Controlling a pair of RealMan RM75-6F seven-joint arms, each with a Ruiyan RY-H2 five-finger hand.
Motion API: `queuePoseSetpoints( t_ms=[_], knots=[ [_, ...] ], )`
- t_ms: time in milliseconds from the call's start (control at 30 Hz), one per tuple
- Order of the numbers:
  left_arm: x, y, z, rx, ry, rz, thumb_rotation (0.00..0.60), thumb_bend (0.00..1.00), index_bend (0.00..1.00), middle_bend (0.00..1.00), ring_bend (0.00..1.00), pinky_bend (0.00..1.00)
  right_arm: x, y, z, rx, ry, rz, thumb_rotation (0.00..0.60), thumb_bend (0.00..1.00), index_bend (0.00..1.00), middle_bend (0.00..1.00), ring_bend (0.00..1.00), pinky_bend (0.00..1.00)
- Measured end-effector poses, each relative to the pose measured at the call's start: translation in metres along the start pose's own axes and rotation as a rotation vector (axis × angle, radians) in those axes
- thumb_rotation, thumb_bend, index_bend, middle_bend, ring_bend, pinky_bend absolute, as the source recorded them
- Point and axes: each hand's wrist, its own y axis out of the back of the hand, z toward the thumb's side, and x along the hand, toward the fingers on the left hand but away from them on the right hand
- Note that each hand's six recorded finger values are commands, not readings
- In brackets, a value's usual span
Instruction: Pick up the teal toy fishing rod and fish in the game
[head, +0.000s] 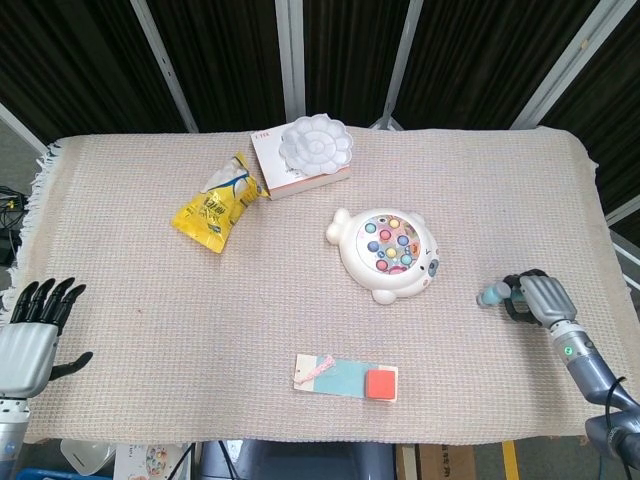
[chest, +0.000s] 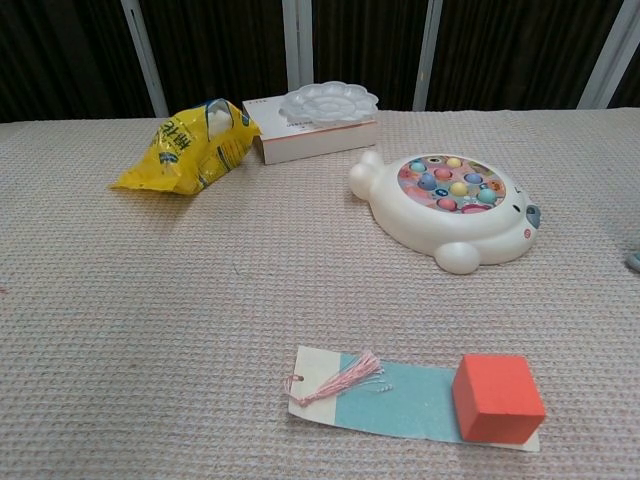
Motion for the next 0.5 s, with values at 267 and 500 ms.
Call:
queuePoseSetpoints(
  t_ms=[267, 500],
  knots=[
    [0.002, -0.002, 0.0, -0.002, -0.001, -0.005, 0.6, 0.09, 0.12, 0.07, 0.0, 0.0, -0.001, 0.002, 0.003, -0.004, 0.012, -0.015, 0.6, 0.69, 0.68, 0.57, 0.42, 0.28],
    [0.003, -0.003, 0.001, -0.003, -0.003, -0.006, 0.6, 0.08, 0.12, 0.07, 0.0, 0.0, 0.001, 0.012, 0.012, -0.021, 0.049, -0.057, 0.6, 0.73, 0.8, 0.67, 0.52, 0.42]
  ],
)
